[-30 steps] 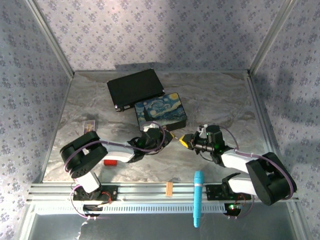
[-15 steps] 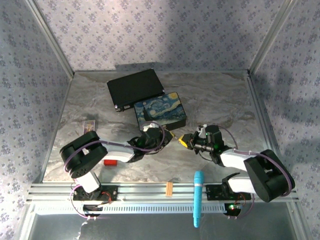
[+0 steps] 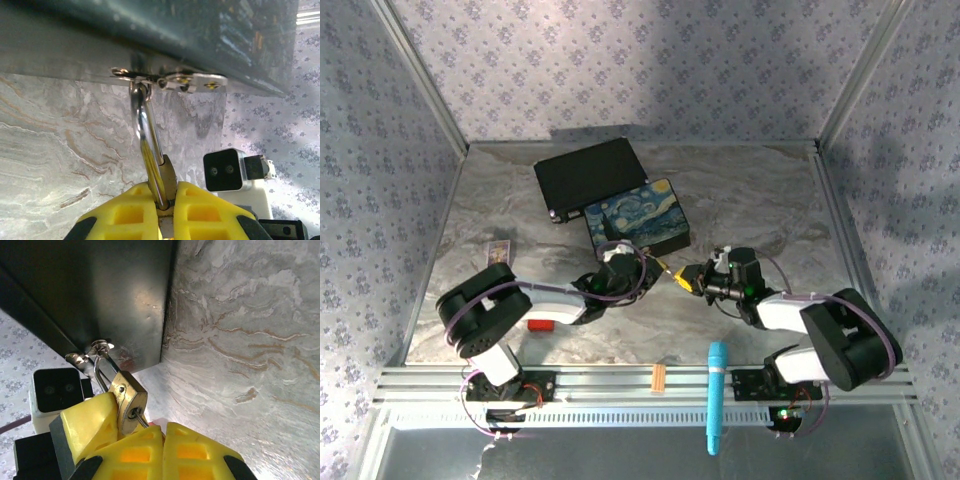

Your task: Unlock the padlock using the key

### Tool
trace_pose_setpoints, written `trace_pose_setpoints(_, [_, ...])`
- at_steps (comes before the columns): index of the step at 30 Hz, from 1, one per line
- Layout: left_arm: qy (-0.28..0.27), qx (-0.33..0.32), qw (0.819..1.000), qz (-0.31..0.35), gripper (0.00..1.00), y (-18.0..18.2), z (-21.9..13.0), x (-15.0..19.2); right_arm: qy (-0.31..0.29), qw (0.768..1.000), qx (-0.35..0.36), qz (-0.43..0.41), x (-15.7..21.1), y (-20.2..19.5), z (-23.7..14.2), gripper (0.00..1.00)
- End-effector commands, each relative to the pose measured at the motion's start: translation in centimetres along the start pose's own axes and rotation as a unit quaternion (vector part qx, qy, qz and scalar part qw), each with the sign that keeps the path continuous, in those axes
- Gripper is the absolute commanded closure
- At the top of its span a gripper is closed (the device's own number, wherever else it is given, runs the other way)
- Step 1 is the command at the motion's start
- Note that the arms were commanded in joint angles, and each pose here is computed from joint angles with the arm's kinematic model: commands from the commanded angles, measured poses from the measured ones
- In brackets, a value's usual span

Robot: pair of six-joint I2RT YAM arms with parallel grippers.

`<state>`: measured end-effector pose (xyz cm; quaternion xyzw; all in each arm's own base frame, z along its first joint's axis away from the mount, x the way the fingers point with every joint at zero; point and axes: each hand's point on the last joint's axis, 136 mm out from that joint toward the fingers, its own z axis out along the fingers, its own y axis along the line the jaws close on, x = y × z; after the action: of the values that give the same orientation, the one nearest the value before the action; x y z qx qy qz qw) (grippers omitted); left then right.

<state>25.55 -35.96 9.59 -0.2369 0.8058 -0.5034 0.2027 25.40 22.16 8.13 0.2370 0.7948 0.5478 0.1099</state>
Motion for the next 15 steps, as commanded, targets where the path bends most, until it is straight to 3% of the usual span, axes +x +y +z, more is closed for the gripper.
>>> trace_pose_setpoints(1, [0.059, 0.038, 0.997, -0.03, 0.96, -2.2, -0.75, 2.45, 0.007, 0.999, -0.049, -0.007, -0.49, 3.02, 0.89, 1.0])
trace_pose_setpoints(8, [0.071, -0.022, 0.997, 0.02, 0.96, -1.54, -0.87, 2.76, 0.008, 0.999, -0.053, -0.006, -0.79, 2.87, 0.84, 1.0])
trace_pose_setpoints(15, [0.066, -0.001, 0.998, 0.006, 0.96, -1.63, -0.55, 2.66, 0.022, 0.999, -0.046, 0.006, -0.39, 2.25, 1.11, 1.0])
